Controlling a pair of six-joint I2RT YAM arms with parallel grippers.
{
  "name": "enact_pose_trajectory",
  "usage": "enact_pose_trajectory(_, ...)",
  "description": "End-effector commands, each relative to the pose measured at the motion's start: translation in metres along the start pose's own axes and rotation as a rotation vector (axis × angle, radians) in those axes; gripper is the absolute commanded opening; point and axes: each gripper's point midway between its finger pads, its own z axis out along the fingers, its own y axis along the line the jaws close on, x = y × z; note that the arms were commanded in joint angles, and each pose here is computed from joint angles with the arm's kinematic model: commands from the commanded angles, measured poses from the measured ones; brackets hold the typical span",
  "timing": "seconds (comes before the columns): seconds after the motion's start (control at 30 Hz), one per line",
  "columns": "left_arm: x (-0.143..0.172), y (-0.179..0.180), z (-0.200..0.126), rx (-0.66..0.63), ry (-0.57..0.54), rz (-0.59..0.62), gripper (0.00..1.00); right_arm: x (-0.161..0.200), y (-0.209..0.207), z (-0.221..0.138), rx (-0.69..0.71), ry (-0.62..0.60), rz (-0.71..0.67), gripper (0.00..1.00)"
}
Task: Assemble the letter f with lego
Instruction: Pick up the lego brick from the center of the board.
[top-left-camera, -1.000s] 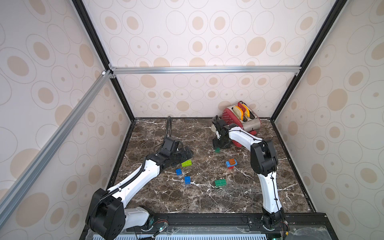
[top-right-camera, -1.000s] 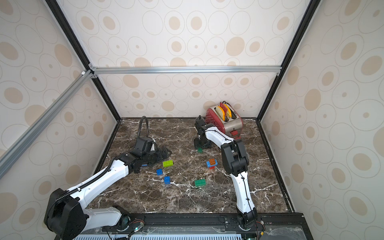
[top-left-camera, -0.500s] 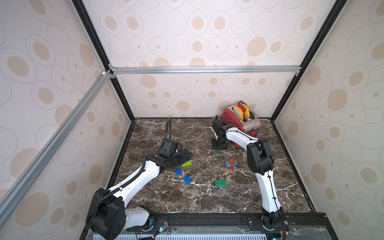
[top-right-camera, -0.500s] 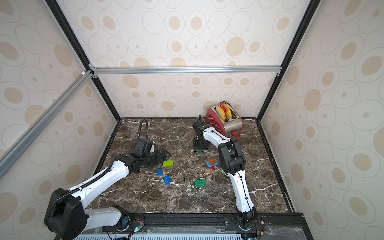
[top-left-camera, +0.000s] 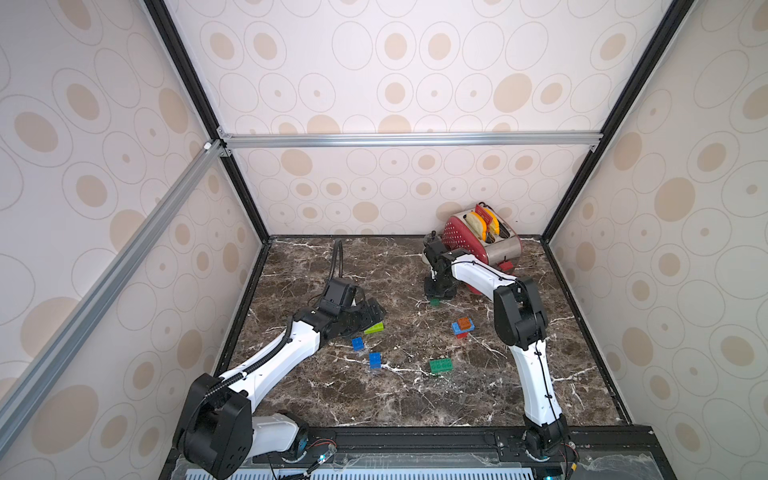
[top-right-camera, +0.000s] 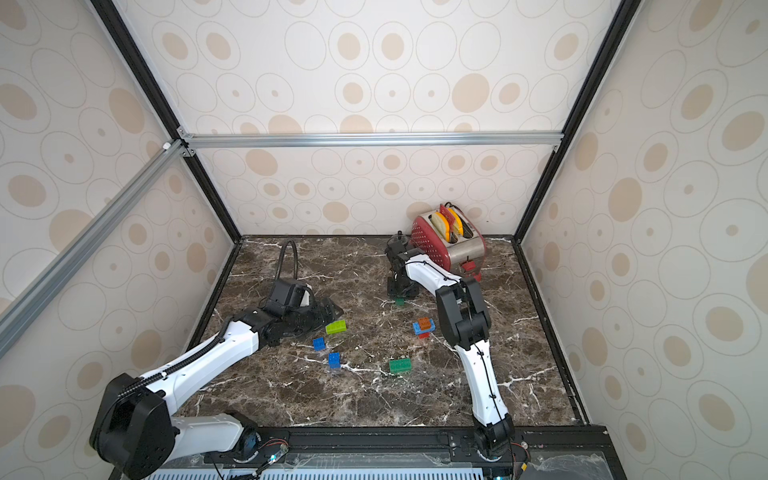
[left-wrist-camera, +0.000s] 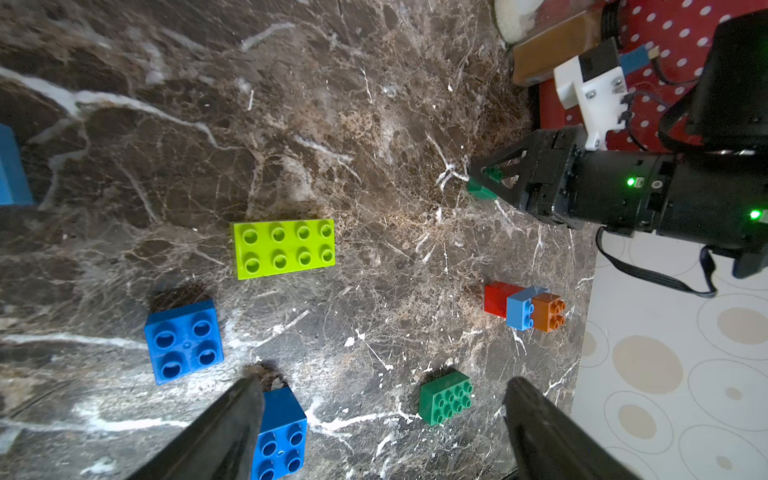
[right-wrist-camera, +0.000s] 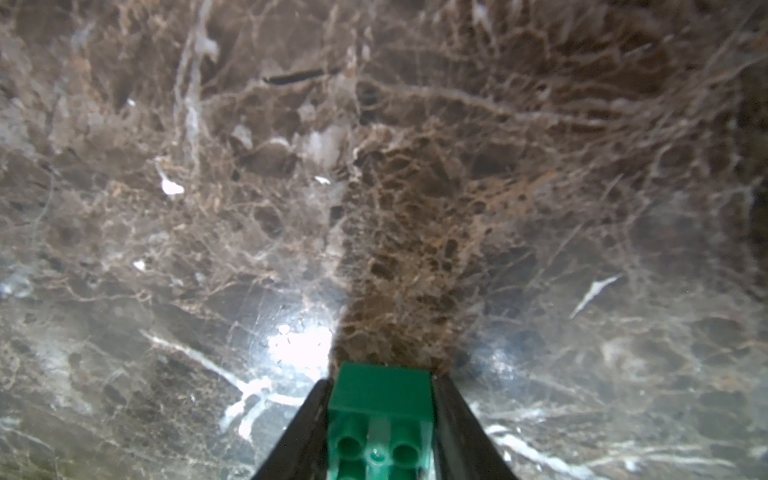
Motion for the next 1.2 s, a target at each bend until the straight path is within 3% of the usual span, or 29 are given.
enact_pose_trajectory(0.0,-0.002,0.002,0.002,0.000,0.002,-0.015,0.92,0.007,-0.004,0.004,0.030,0.033,-0.001,0.38)
enact_pose_trajectory(0.33,-0.002,0.002,0.011,0.011,0.003,0.006,0.90,-0.005,0.005,-0.022,0.002,-0.008,-0.063,0.31)
enact_pose_trajectory(0.6,0.012,-0.028,0.033,0.118,0.051,0.074,0.83,-0.013,0.018,-0.106,-0.060,-0.096,-0.199,0.30)
enact_pose_trajectory(0.83,0.043,-0.095,0.063,0.354,0.118,0.128,0.72,0.025,-0.007,-0.160,-0.037,-0.126,-0.240,0.30)
enact_pose_trajectory(1.0,0.062,-0.117,0.084,0.437,0.152,0.129,0.62,0.067,-0.032,-0.165,-0.012,-0.109,-0.244,0.30)
enact_pose_trajectory(1.17,0.078,-0.135,0.096,0.506,0.167,0.166,0.60,0.092,-0.047,-0.165,-0.007,-0.122,-0.232,0.30)
